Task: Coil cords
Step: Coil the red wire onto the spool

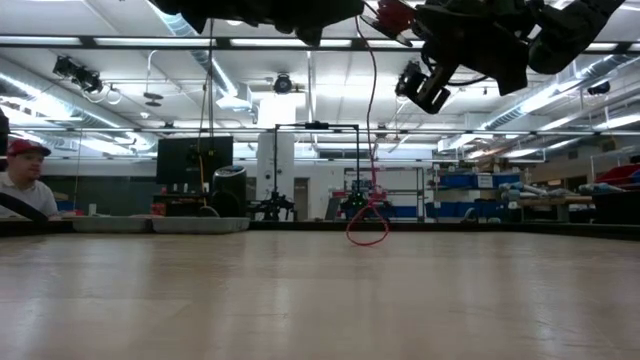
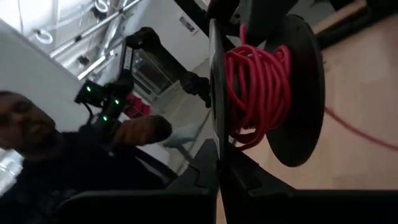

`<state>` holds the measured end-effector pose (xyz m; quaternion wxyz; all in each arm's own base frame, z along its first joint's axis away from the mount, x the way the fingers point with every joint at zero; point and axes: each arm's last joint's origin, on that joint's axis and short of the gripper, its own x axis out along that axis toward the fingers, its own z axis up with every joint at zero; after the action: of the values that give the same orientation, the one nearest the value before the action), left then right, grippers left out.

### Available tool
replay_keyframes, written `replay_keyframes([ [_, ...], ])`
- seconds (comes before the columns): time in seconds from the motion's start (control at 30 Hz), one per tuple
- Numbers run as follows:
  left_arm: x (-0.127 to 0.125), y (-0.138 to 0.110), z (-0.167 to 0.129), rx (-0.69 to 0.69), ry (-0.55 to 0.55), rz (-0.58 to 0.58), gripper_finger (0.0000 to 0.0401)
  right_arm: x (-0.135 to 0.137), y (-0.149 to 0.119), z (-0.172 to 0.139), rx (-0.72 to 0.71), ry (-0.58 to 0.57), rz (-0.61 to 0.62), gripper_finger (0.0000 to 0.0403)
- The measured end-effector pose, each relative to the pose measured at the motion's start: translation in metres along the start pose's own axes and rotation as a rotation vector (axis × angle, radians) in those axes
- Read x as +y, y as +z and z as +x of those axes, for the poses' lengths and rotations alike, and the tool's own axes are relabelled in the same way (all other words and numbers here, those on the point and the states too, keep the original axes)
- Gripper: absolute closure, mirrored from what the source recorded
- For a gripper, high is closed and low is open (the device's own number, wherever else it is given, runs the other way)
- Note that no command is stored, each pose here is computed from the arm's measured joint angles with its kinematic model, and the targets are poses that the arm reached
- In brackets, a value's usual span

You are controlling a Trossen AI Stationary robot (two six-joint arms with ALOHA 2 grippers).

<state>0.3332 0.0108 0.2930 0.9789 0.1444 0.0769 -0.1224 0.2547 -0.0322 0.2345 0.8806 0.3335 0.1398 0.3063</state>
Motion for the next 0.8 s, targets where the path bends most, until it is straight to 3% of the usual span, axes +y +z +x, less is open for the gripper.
replay_keyframes([
  [0.53, 0.000, 0.006, 0.001, 0.023, 0.128, 0.458, 0.0400, 0.003, -0.002, 0.003, 0.018, 0.022, 0.217, 0.0403],
  [0.8, 0.002, 0.005, 0.007, -0.011, 0.161, 0.546, 0.0400, 0.010, -0.004, 0.009, 0.046, 0.074, 0.254, 0.0403],
])
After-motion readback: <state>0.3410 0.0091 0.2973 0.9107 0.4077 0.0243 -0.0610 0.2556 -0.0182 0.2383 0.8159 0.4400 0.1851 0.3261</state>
